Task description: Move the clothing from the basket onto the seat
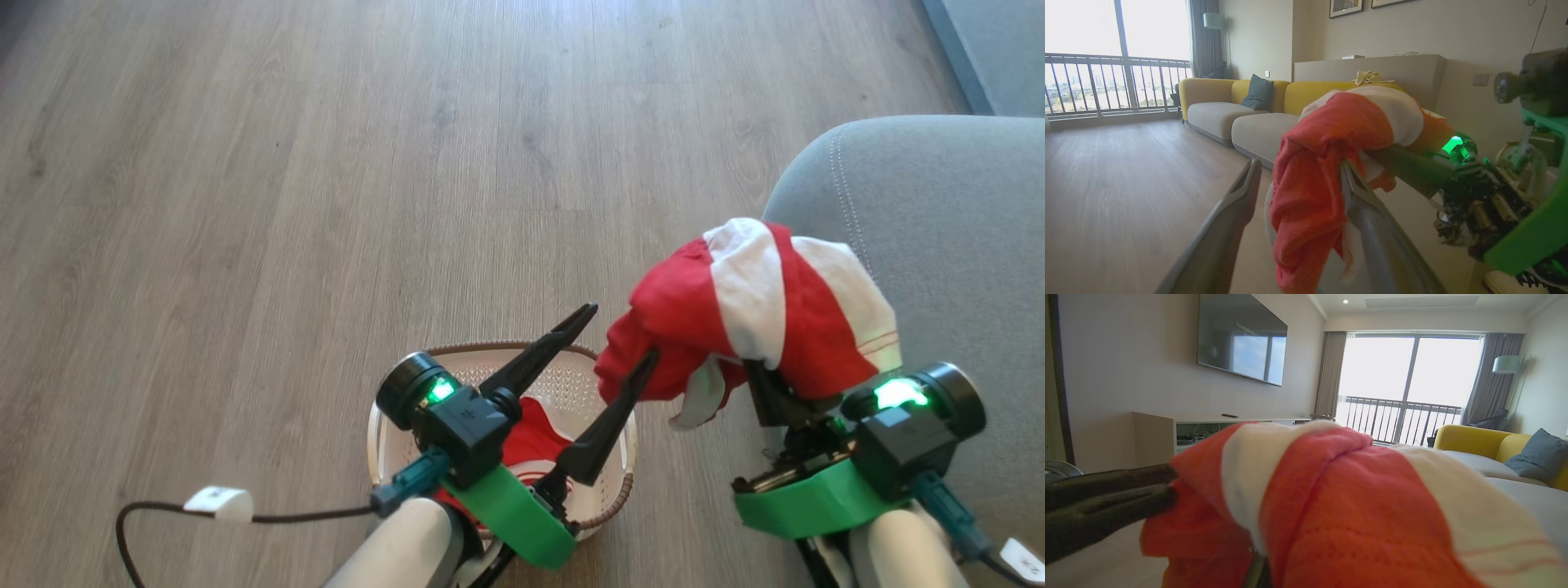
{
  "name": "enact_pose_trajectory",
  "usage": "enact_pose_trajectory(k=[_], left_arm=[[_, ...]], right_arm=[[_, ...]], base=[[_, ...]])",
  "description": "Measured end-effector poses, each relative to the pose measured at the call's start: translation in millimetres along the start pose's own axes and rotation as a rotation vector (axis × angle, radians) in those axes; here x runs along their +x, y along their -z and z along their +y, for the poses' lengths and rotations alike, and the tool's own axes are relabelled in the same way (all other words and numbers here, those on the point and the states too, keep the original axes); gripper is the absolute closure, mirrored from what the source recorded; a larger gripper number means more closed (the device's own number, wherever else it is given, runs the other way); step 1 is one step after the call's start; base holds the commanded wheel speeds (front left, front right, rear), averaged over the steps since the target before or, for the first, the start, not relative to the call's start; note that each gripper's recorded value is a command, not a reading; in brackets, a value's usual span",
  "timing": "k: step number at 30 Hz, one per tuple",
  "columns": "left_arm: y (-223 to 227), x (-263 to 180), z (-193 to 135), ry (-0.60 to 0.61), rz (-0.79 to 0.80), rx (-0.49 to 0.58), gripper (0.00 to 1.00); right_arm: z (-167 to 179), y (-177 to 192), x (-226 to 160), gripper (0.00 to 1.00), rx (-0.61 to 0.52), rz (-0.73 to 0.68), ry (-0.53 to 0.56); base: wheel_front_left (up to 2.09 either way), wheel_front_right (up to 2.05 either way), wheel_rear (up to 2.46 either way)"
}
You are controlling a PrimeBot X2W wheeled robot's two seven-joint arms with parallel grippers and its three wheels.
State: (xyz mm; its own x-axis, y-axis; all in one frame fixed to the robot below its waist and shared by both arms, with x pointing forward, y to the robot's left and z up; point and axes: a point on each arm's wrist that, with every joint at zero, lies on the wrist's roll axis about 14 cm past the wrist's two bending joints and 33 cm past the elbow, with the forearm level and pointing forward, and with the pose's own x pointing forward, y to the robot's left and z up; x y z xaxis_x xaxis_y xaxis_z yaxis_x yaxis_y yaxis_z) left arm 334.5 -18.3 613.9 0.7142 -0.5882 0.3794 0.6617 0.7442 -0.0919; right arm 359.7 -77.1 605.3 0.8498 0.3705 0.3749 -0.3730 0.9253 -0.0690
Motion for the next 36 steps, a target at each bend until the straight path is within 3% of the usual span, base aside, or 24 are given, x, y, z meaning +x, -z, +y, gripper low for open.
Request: enact_pose_trajectory(k=[11,22,36], left_arm=[[50,-21,10,-0.013,0.17,0.103,0.0],[93,-52,20,-0.078,0.316,0.045,0.0],[104,-64,14,-0.09,0.349,0.003,0.0]], right_arm=[[-30,-11,0,1.0,-0.043,-0.033,0.085],[-58,-33,-1,1.0,-0.096,-0.093,0.159],[-66,-36,-7,1.0,-0.109,-0.091,0.186]], base=[[0.0,0.0,0.0],[0.0,0.0,0.0],[0.0,0.0,0.0]])
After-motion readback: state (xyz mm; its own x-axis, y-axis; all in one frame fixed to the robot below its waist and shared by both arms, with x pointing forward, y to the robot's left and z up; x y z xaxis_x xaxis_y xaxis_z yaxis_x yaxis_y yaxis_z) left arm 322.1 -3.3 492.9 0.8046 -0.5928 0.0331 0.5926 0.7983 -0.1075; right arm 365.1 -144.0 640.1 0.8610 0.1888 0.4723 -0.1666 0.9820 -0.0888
